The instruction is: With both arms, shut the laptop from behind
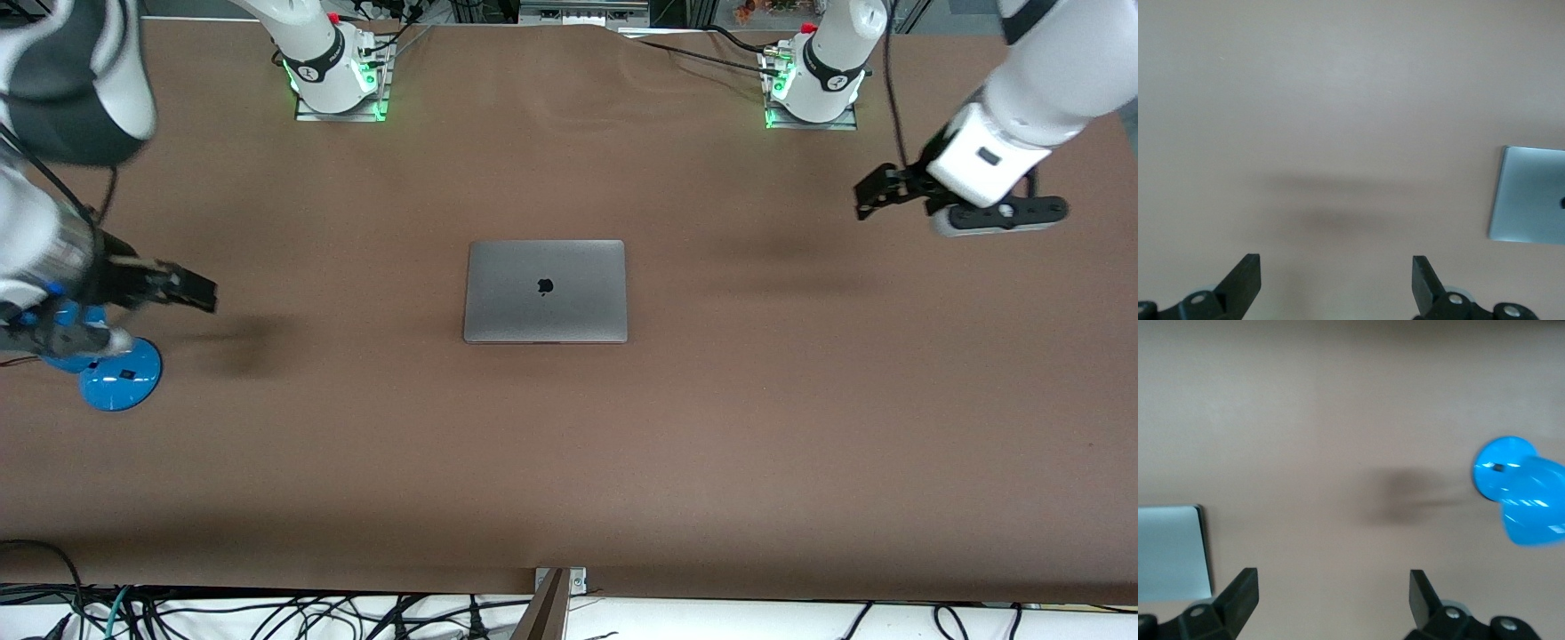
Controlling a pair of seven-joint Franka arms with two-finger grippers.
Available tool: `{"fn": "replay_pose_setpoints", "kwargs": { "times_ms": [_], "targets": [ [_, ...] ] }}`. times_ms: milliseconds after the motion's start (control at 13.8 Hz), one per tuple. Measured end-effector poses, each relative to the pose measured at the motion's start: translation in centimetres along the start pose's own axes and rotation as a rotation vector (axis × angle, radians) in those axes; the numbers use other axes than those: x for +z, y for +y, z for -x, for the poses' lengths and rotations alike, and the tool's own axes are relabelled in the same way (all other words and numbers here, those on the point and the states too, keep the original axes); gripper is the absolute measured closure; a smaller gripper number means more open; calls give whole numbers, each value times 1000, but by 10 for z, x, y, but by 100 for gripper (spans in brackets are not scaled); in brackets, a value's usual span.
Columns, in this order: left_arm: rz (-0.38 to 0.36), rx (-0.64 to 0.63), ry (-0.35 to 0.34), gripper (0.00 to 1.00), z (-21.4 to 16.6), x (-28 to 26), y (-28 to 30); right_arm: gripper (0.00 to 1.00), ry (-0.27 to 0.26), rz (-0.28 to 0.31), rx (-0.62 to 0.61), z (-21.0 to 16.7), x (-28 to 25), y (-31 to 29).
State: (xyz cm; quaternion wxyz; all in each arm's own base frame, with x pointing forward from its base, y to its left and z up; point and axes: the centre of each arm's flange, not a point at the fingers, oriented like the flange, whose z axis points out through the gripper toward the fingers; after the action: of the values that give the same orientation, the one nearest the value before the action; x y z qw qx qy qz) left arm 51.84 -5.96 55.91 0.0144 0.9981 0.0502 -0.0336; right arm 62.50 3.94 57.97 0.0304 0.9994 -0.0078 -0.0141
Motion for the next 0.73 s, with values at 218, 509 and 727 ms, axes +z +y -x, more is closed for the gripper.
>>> {"fn": "replay_pose_setpoints", "kwargs": {
  "times_ms": [218, 509, 727],
  "targets": [
    [-62, 39, 0, 0, -2, -1, -30, 0, -1, 3, -6, 50, -26, 17],
    [-80, 69, -4, 0, 12, -10, -8, 0, -1, -7, 53, 81, -33, 53],
    [-83, 70, 6, 0, 21, -17, 8, 0, 20, -8, 70, 84, -26, 56]
  ]
}}
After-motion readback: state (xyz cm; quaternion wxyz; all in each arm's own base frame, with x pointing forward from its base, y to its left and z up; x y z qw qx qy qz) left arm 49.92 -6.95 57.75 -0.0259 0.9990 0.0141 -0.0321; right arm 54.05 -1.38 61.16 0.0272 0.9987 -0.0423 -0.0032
